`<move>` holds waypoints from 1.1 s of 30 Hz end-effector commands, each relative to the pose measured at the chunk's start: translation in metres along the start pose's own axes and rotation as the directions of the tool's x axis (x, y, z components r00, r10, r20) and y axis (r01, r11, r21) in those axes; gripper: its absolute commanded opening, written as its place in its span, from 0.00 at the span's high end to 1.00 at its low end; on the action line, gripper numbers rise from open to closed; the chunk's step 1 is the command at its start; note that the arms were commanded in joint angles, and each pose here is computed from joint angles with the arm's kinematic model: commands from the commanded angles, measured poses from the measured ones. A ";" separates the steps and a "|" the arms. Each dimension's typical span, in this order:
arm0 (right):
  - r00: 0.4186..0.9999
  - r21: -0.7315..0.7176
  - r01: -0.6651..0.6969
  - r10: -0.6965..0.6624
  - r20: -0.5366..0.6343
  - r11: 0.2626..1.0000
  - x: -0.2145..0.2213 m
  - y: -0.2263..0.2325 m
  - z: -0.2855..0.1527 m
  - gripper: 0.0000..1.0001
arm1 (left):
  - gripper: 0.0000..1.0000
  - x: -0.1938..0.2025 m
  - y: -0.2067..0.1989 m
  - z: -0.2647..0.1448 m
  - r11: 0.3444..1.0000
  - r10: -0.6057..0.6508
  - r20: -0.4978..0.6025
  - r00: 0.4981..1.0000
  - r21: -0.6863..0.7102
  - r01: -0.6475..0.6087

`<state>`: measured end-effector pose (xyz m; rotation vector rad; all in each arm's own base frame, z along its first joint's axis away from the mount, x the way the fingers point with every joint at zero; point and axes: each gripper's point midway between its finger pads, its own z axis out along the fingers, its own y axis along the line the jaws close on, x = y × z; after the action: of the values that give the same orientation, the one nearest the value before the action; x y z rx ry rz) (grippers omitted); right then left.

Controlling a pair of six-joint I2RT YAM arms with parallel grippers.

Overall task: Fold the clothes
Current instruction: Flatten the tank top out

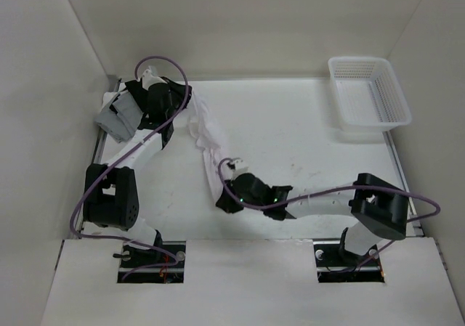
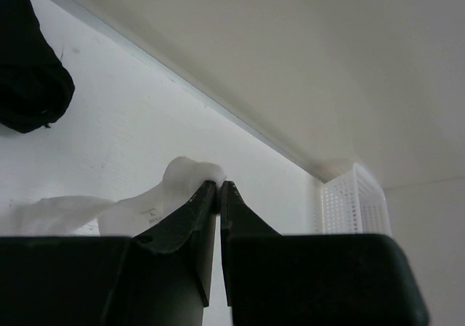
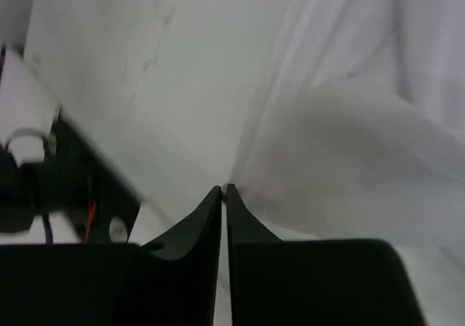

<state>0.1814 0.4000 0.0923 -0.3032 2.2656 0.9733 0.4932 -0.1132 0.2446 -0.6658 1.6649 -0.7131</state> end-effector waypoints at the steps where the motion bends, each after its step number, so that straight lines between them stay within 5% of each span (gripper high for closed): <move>1: 0.982 -0.022 0.005 -0.009 -0.190 1.000 0.067 0.022 -0.004 0.87 | 0.97 -0.031 -0.039 0.000 0.994 -0.010 0.059 0.998 0.110 0.004; 4: 0.971 -0.124 0.037 -0.065 -0.232 0.992 0.078 0.057 -0.018 0.69 | 0.97 -0.038 -0.040 -0.002 0.994 -0.005 0.073 0.997 0.113 -0.003; 8: 0.995 -0.148 0.046 -0.059 -0.080 0.988 0.019 0.058 -0.046 0.61 | 0.97 -0.049 -0.033 -0.004 0.995 -0.004 0.093 0.996 0.104 -0.006; 13: 0.995 0.009 -0.029 0.028 0.093 1.000 -0.050 -0.020 -0.053 0.84 | 0.97 -0.047 -0.034 0.015 0.994 -0.003 0.073 0.997 0.111 -0.005; 15: 0.991 0.086 -0.061 0.051 0.124 0.994 -0.064 -0.054 -0.046 0.85 | 0.97 -0.044 -0.041 0.027 0.993 0.000 0.063 0.998 0.121 -0.008; 17: 0.989 0.159 -0.094 0.073 0.130 0.983 -0.067 -0.086 -0.035 0.81 | 0.97 -0.039 -0.053 0.039 0.991 0.005 0.043 0.999 0.137 -0.011; 19: 0.990 0.191 -0.107 0.086 0.115 0.976 -0.064 -0.102 -0.024 0.68 | 0.97 -0.035 -0.067 0.047 0.988 0.014 0.029 0.999 0.155 -0.018; 22: 0.997 0.114 -0.071 0.067 0.040 0.991 -0.047 -0.082 -0.013 0.58 | 0.97 -0.031 -0.076 0.054 0.985 0.029 0.022 0.999 0.167 -0.033; 33: 0.999 0.038 -0.027 0.028 -0.024 0.999 -0.036 -0.057 0.018 0.59 | 0.97 -0.010 -0.082 0.068 0.983 0.049 -0.016 0.999 0.176 -0.046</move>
<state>0.2323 0.3486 0.0424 -0.2347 2.4166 0.8502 0.5633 -0.1648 0.2705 -0.5405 1.6777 -0.8052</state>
